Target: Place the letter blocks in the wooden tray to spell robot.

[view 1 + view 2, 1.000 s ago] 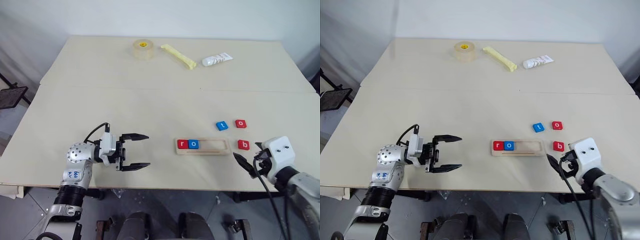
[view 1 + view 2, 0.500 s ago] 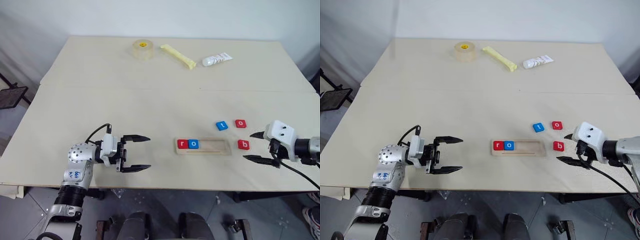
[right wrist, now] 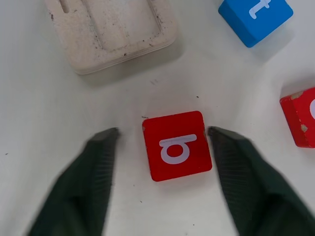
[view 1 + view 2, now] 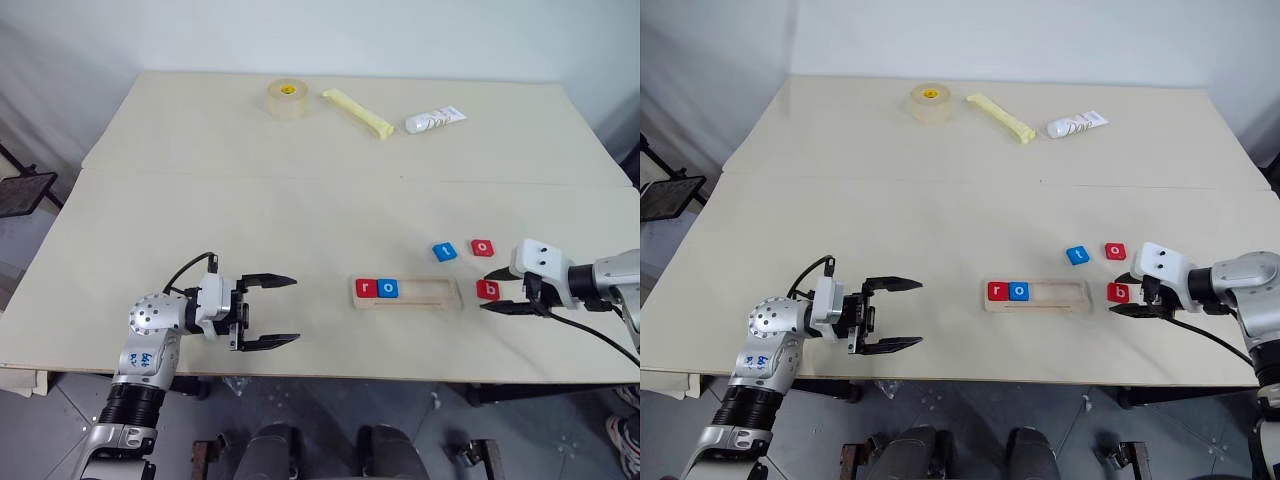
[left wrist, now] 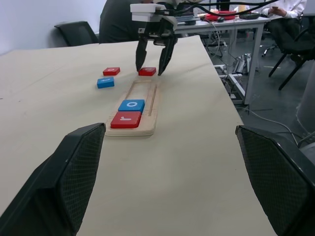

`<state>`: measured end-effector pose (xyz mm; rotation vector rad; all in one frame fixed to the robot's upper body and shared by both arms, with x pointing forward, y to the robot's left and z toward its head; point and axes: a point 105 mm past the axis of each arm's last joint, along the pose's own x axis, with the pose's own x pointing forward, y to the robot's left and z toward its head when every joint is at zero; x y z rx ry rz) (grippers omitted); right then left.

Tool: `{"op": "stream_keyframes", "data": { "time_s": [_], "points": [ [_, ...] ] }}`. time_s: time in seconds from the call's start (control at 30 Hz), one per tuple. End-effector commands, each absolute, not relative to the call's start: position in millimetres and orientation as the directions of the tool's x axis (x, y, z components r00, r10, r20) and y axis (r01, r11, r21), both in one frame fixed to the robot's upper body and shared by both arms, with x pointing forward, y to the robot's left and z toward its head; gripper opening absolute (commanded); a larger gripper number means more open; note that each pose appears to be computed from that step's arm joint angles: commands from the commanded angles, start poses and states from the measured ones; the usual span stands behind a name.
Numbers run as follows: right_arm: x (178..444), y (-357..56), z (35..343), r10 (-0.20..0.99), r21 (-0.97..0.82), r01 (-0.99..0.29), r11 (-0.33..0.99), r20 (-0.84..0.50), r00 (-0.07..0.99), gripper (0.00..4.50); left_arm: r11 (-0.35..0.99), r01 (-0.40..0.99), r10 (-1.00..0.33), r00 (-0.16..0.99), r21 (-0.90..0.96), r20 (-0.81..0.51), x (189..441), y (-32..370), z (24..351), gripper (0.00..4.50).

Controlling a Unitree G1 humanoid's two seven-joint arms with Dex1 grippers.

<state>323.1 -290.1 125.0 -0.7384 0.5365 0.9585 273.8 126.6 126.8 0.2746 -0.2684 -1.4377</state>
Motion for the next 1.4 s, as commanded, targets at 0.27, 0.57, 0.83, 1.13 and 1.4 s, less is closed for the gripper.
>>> {"op": "stream_keyframes", "data": {
  "time_s": [0.27, 0.57, 0.83, 1.13, 1.4],
  "points": [
    [335.0, -277.9, 165.6, 0.506, -0.424, -0.826, 0.372, -0.653, 0.563, 1.46, 0.112, 0.92, -0.994, 0.106, 0.376, 0.037, 278.0, 124.6, 134.3, 4.5],
    [320.5, -207.3, 194.4, 0.59, -0.366, -0.874, 0.321, -0.644, 0.487, 1.46, 0.109, 0.918, -0.994, 0.1, 0.382, 0.044, 284.6, 120.7, 134.3, 4.5],
    [315.0, -176.5, 167.0, 0.576, -0.334, -0.91, 0.246, -0.705, 0.415, 1.46, 0.106, 0.914, -0.994, 0.094, 0.392, 0.051, 285.2, 116.7, 135.3, 4.5],
    [320.7, -165.9, 155.3, 0.567, -0.333, -0.917, 0.218, -0.722, 0.397, 1.46, 0.125, 0.913, -0.992, 0.111, 0.389, 0.059, 278.6, 118.5, 132.6, 4.5],
    [327.2, -155.9, 150.3, 0.578, -0.329, -0.923, 0.197, -0.722, 0.381, 1.46, 0.141, 0.91, -0.99, 0.127, 0.391, 0.062, 276.2, 119.8, 132.6, 4.5]
  ]
}}
